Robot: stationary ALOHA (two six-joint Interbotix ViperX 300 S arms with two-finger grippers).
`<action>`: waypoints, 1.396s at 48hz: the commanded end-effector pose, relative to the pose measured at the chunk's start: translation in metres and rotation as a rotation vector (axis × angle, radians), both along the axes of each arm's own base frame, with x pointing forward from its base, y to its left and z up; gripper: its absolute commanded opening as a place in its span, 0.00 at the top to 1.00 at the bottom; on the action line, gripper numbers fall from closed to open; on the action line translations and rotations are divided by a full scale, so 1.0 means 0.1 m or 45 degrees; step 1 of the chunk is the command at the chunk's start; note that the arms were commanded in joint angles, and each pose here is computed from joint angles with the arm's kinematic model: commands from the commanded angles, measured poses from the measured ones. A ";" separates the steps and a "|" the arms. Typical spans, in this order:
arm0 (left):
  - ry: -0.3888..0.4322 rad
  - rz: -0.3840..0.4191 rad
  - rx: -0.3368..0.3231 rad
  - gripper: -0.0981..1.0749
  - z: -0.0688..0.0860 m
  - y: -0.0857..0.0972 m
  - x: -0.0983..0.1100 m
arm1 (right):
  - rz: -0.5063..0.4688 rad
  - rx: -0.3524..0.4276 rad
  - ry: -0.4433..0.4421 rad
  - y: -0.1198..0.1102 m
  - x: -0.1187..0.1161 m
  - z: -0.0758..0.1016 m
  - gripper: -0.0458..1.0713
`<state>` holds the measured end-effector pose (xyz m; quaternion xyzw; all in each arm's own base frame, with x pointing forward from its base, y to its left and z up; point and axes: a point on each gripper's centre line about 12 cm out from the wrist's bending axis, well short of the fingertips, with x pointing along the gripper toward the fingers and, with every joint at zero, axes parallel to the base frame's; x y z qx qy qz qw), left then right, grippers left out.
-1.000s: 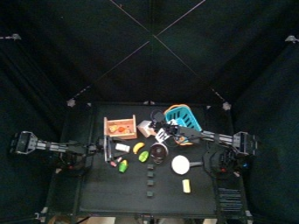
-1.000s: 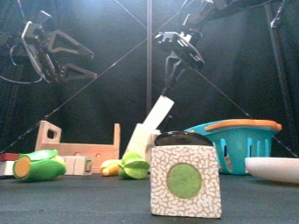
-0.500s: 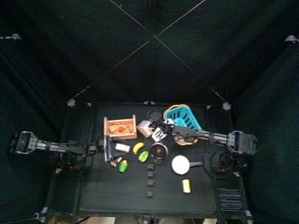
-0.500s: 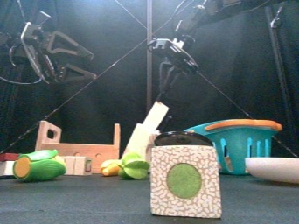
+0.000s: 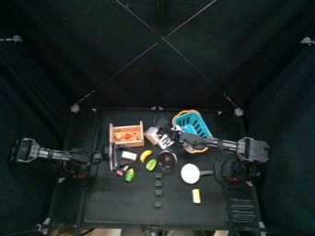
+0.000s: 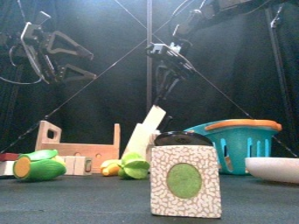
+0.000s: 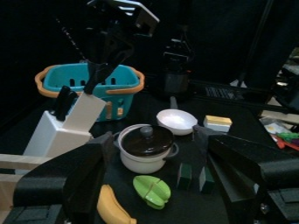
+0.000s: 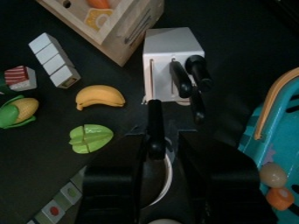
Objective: Put cleaver back in holder
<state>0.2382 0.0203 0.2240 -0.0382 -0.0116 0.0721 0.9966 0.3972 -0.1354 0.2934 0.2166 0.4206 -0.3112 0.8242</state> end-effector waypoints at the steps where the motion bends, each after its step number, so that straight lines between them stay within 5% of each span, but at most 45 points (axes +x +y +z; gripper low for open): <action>1: -0.018 -0.005 0.003 0.04 0.04 -0.01 0.02 | 0.000 -0.032 -0.087 -0.04 0.02 0.21 0.33; 31: -0.008 -0.004 0.002 0.04 0.02 -0.01 0.01 | 0.017 -0.031 -0.069 0.01 0.02 0.16 0.32; 40: -0.006 -0.004 0.001 0.04 0.01 -0.01 0.01 | 0.093 -0.056 -0.111 0.25 -0.04 0.28 0.32; 51: -0.004 -0.006 0.003 0.04 0.01 -0.01 0.01 | 0.232 -0.106 -0.306 0.58 -0.18 0.36 0.32; 67: 0.020 -0.061 0.034 0.04 -0.04 -0.09 0.00 | 0.399 -0.153 -0.384 0.88 -0.47 0.10 0.33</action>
